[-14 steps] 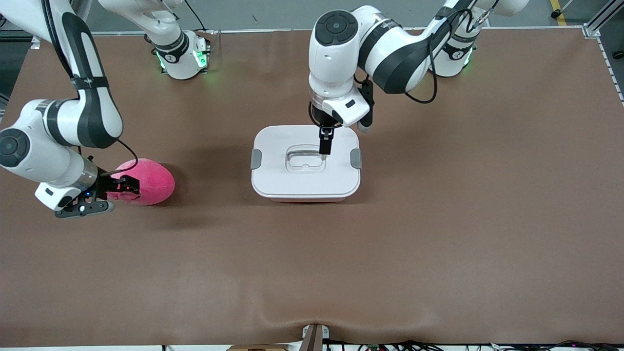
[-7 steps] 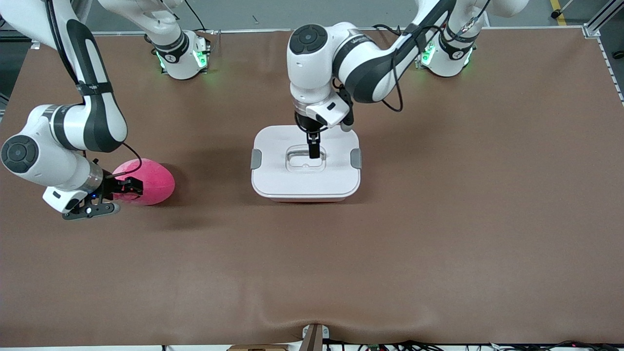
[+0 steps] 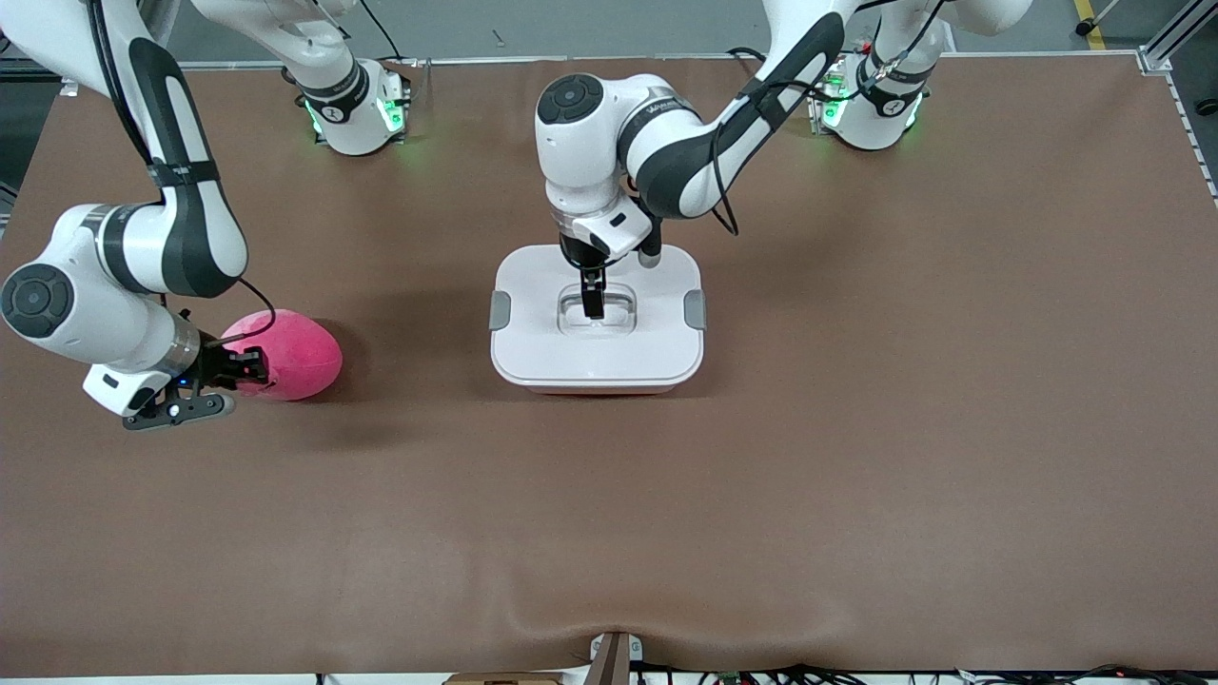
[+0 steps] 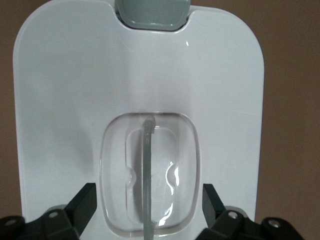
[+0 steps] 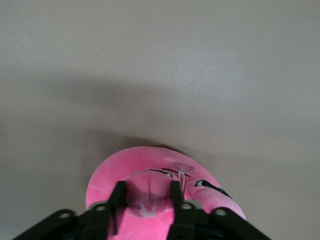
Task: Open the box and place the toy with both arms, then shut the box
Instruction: 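Lift the white lid with the left gripper while the right gripper lifts the toy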
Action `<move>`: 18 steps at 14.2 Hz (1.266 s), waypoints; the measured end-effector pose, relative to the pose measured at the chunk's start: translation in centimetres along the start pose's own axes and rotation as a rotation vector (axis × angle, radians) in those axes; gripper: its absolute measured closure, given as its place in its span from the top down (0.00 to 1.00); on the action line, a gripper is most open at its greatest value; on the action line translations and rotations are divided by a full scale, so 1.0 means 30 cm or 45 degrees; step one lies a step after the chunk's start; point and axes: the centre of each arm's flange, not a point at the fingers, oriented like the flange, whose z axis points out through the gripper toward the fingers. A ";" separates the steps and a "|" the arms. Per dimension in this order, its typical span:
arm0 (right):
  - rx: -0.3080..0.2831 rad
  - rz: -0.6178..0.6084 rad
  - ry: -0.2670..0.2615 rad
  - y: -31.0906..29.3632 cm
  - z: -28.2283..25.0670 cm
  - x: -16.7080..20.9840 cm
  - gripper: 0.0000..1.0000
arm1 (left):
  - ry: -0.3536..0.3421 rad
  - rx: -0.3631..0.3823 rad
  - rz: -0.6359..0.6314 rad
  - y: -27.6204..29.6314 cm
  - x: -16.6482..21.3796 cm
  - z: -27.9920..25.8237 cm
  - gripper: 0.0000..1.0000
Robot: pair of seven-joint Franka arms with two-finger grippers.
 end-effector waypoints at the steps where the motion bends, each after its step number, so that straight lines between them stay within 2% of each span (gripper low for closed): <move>1: 0.000 -0.003 0.001 0.004 -0.002 0.000 0.24 | 0.001 -0.003 0.014 -0.013 -0.011 0.012 0.93; 3: 0.000 -0.006 0.002 0.008 -0.002 -0.001 0.07 | 0.000 -0.001 0.040 -0.047 -0.037 0.027 0.89; 4: 0.000 -0.006 0.002 0.010 -0.003 -0.001 0.05 | -0.008 -0.004 0.047 -0.056 -0.046 0.027 0.89; 6: 0.001 -0.006 -0.002 0.012 -0.006 -0.002 0.05 | -0.016 -0.008 0.052 -0.058 -0.051 0.026 0.81; 7: 0.006 -0.009 -0.018 0.010 -0.012 -0.003 0.05 | -0.012 -0.006 0.053 -0.059 -0.049 0.033 0.81; 9: 0.015 -0.024 -0.044 0.006 -0.050 0.002 0.05 | -0.007 -0.003 0.055 -0.059 -0.047 0.050 0.61; 12: 0.012 -0.067 -0.017 0.000 -0.131 0.015 0.05 | -0.007 -0.001 0.056 -0.058 -0.047 0.063 0.52; 13: 0.014 -0.074 -0.016 -0.006 -0.158 0.012 0.05 | -0.008 -0.002 0.055 -0.056 -0.046 0.063 0.52; 15: 0.030 -0.111 -0.060 -0.025 -0.219 0.005 0.05 | -0.011 -0.005 0.051 -0.050 -0.043 0.061 0.35; 16: 0.040 -0.148 -0.082 -0.031 -0.253 0.002 0.05 | -0.013 -0.007 0.049 -0.046 -0.042 0.060 0.22; 17: 0.042 -0.179 -0.082 -0.033 -0.287 0.004 0.05 | -0.015 -0.009 0.046 -0.041 -0.040 0.058 0.12; 18: 0.040 -0.195 -0.073 -0.032 -0.315 0.008 0.05 | -0.018 -0.013 0.042 -0.033 -0.038 0.053 0.07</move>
